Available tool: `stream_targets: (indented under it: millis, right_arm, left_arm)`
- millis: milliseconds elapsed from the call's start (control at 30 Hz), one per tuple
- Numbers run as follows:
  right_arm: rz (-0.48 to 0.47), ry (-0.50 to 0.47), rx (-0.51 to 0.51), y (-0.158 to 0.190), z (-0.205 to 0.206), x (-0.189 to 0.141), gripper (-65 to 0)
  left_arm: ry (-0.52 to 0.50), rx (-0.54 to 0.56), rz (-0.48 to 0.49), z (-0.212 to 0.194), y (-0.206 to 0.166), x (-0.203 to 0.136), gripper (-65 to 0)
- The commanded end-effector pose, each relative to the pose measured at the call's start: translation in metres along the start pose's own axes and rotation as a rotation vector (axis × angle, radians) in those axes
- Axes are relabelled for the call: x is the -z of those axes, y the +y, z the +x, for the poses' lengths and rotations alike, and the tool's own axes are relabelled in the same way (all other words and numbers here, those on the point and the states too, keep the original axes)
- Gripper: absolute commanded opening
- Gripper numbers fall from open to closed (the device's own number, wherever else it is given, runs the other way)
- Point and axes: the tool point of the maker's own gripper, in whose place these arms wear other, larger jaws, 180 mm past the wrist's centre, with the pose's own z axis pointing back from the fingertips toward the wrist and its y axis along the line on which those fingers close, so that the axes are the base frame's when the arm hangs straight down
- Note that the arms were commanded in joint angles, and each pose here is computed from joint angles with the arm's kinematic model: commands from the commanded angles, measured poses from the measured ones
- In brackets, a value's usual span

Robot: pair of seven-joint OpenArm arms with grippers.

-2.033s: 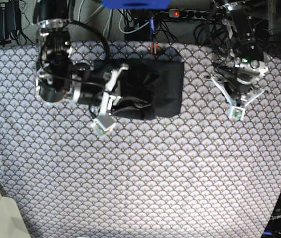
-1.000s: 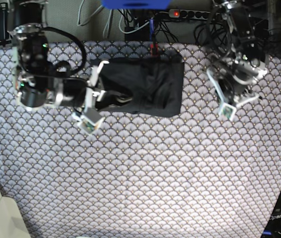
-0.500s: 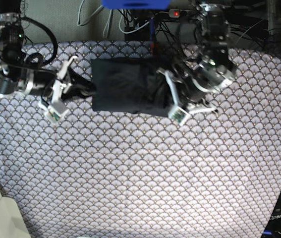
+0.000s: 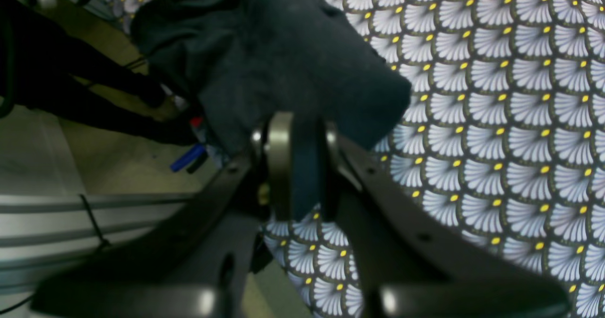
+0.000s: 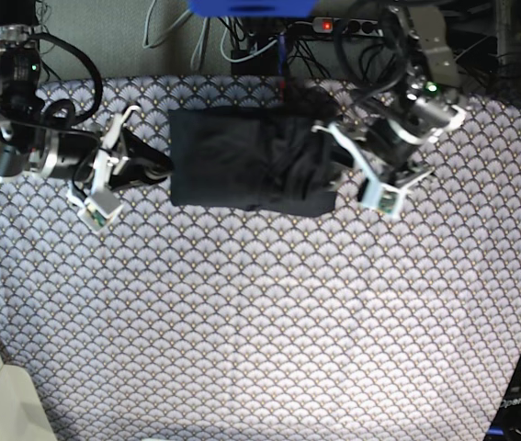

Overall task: Fold the T-shirt properly
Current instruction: 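Grasp the folded bundle's sides with both grippers and square it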

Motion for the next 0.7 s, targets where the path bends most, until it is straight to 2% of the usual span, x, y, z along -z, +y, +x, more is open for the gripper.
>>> stream_targets:
  millis: [0,67,200,400,500,667]
  right_arm:
    - [0.011,-0.045,-0.022,0.002,0.013,-0.004,-57.7]
    - [0.011,-0.045,-0.022,0.002,0.013,-0.004,-57.7]
    - [0.012,-0.049,-0.021,0.002,0.014,-0.004,-57.7]
    - [0.012,-0.048,-0.022,0.002,0.014,-0.004,-57.7]
    - [0.012,-0.049,-0.022,0.002,0.014,-0.004,-57.7]
    - [0.012,-0.049,-0.022,0.002,0.014,-0.004,-57.7]
  left_arm:
    - [-0.054,-0.026,-0.034,0.009,-0.007,-0.005,-34.7]
    - [-0.083,-0.067,-0.053,0.01,-0.006,-0.01,-34.7]
    - [-0.079,-0.119,-0.125,0.009,-0.007,-0.017,-34.7]
    - [-0.162,-0.217,-0.189,0.023,-0.006,-0.028,-34.7]
    - [-0.158,-0.228,-0.201,0.021,-0.01,-0.026,-34.7]
    - [-0.095,-0.292,-0.258,-0.002,-0.023,-0.009,-34.7]
